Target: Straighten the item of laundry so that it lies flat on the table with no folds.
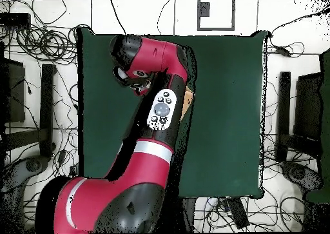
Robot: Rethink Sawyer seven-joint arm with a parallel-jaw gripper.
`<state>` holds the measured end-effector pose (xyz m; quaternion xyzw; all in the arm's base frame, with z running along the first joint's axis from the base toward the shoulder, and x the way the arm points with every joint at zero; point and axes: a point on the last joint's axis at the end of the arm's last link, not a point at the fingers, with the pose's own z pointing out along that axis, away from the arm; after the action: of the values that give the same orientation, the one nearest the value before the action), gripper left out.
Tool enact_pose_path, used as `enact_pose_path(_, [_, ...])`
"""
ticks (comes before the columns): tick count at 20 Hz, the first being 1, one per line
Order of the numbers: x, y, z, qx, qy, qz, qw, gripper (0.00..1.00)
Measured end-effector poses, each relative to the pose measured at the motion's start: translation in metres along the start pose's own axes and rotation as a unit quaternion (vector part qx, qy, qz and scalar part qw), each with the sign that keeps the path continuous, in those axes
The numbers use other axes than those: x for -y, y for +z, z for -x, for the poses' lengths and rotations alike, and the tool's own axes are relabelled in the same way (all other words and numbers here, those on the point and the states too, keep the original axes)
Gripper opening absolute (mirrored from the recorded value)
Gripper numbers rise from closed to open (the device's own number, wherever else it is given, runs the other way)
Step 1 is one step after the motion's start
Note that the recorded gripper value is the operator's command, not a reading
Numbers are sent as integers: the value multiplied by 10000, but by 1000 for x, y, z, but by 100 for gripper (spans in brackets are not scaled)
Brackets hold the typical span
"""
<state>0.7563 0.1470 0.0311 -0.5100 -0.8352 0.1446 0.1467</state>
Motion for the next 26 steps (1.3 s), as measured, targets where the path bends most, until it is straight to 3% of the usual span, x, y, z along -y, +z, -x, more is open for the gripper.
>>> enact_pose_path(10, [-5, -2, 6, 31, -13, 65, 10000, 100])
enact_pose_path(19, [-17, -14, -1, 96, -155, 132, 9997, 100])
enact_pose_path(26, [-26, -9, -7, 96, -272, 89, 9995, 100])
